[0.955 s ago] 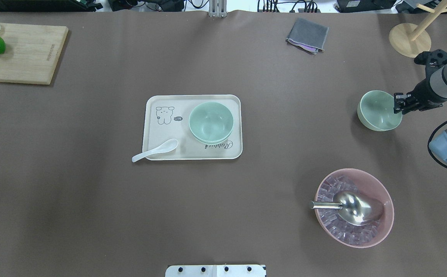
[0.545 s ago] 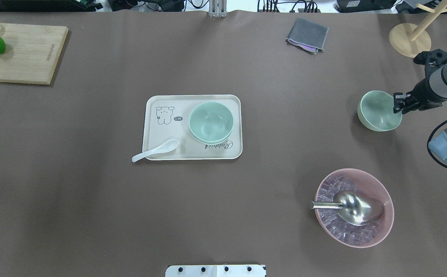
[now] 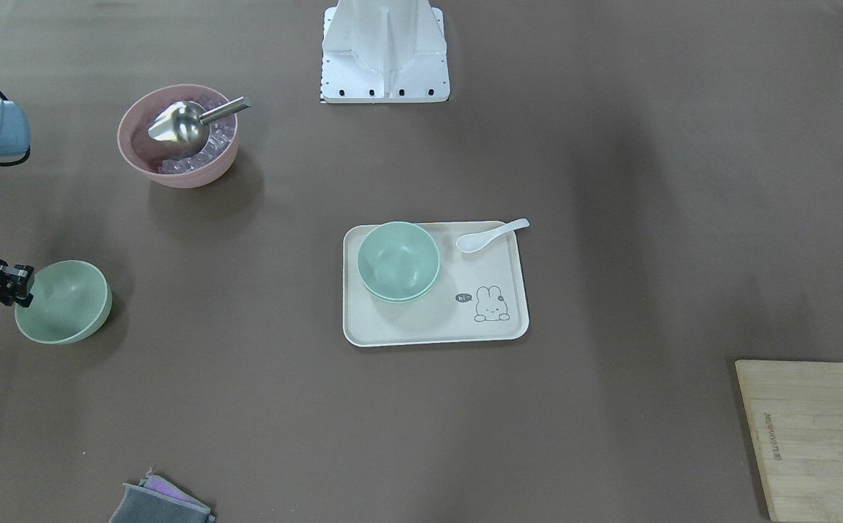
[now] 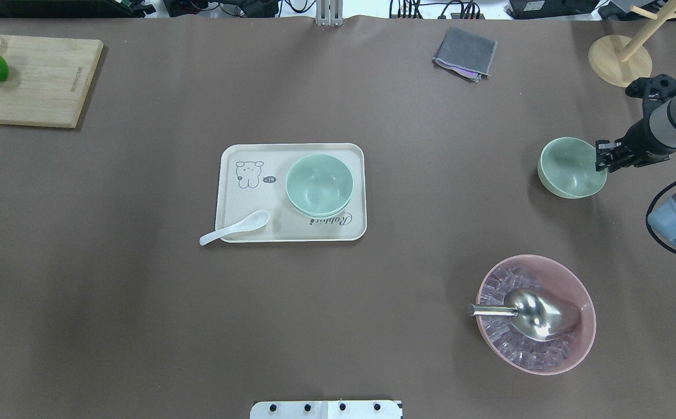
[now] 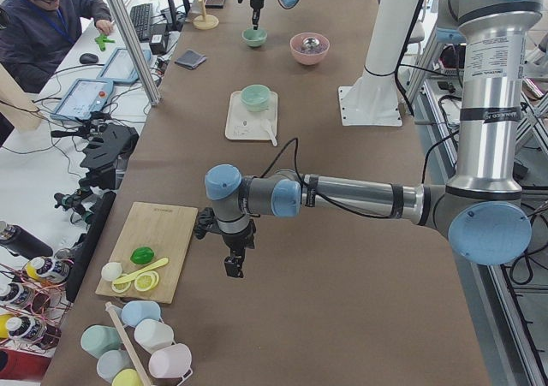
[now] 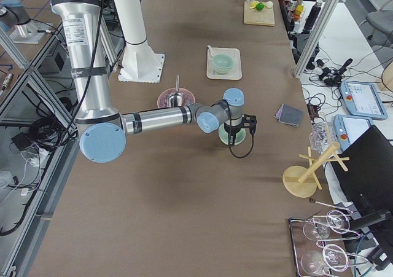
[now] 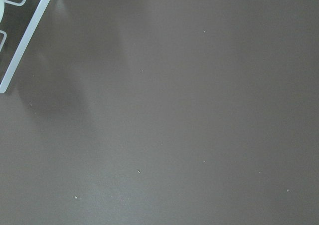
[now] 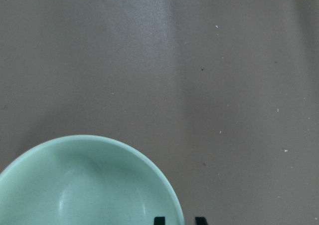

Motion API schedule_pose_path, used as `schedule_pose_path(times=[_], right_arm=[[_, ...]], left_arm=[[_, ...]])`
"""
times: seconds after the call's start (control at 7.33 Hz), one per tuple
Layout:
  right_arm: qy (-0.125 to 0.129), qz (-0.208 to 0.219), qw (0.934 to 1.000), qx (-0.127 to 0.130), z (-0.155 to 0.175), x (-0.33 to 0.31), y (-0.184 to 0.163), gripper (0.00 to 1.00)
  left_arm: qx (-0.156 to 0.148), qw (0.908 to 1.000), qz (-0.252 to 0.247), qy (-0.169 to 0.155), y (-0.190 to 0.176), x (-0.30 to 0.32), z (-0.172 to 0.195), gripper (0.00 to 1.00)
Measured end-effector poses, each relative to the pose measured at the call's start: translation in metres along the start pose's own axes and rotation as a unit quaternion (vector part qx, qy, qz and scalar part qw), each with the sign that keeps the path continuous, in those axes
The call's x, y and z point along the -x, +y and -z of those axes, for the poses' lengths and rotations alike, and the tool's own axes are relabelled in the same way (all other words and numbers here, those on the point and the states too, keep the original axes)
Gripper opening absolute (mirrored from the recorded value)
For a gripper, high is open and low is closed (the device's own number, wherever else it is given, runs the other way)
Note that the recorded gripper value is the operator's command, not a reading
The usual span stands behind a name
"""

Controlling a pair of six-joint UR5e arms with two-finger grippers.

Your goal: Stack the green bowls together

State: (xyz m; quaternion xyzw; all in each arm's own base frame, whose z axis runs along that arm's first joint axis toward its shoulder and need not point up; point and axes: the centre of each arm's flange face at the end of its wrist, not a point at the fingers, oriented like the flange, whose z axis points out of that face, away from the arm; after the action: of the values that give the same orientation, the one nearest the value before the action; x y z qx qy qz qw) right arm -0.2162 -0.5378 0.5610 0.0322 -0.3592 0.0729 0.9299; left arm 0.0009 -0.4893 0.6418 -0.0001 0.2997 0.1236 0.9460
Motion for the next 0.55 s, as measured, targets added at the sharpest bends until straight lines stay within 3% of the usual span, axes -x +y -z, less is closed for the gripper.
schedule_pose_path(times=[0.55], right_arm=[[0.005,-0.005,1.0000,0.000,-0.0042,-0.0021,-0.0012,0.30]], left_arm=[[0.000,1.0000,0.000,0.000,-0.0005,0.0007,-0.0012,0.99]])
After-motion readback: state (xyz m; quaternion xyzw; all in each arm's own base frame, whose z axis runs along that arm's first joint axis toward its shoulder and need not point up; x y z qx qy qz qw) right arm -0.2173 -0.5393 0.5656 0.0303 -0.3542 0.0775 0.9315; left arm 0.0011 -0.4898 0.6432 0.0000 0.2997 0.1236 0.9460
